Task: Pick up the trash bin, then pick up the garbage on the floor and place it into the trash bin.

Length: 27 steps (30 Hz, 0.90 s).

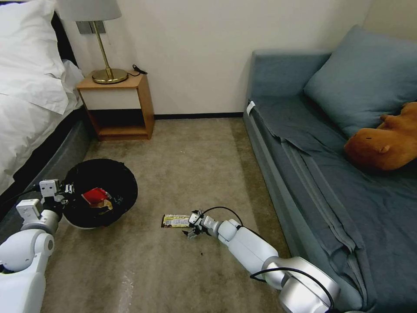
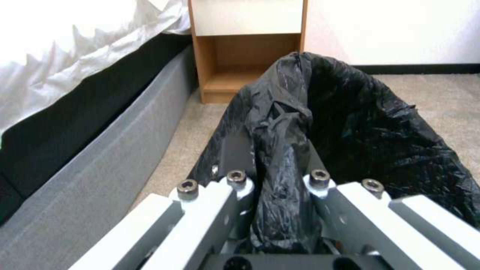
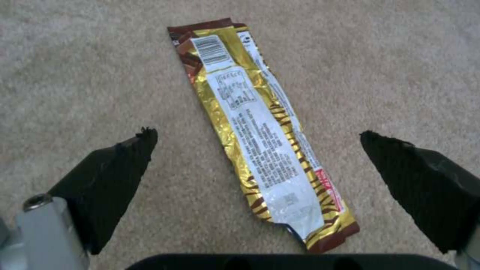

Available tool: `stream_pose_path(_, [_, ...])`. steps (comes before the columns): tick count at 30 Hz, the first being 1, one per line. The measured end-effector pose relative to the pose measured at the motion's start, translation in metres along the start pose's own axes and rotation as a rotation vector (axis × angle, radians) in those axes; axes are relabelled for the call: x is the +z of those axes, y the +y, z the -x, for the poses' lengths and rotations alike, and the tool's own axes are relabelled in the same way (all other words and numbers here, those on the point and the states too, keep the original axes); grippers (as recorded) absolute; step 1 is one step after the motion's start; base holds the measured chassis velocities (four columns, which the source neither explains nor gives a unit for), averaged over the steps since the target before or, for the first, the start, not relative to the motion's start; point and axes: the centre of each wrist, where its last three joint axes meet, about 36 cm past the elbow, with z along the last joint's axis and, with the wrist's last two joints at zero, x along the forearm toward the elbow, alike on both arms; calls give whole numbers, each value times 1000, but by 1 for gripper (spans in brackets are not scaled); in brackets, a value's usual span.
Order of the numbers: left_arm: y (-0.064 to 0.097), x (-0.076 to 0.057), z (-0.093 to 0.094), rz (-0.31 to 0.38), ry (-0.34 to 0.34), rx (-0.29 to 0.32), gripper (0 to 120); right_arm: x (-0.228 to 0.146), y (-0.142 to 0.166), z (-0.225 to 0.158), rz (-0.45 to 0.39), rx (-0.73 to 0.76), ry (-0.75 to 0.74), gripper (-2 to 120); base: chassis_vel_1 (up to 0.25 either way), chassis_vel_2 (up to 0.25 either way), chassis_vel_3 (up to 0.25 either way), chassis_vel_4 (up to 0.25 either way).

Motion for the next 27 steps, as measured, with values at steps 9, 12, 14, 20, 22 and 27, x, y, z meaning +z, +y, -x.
stream_pose_path(9, [-1,3,1,0,2,-1,6,1,5,0,3,-7,-8,100,0,0,0,0])
stream_pose_path(12, [-2,3,1,0,2,0,6,1,6,1,4,-8,-10,100,0,0,0,0])
stream_pose_path(14, [-2,3,1,0,2,0,6,1,7,1,3,-10,-13,100,0,0,0,0])
stream_pose_path(20, [-4,4,1,0,2,1,6,0,7,1,1,-11,-17,100,-16,19,24,-23])
stream_pose_path(22, [-4,4,3,0,2,0,6,-1,7,1,-2,-13,-21,100,-19,9,26,-20])
stream_pose_path(27, [-4,4,4,0,1,0,6,-5,9,2,-9,-22,-31,100,0,0,0,0])
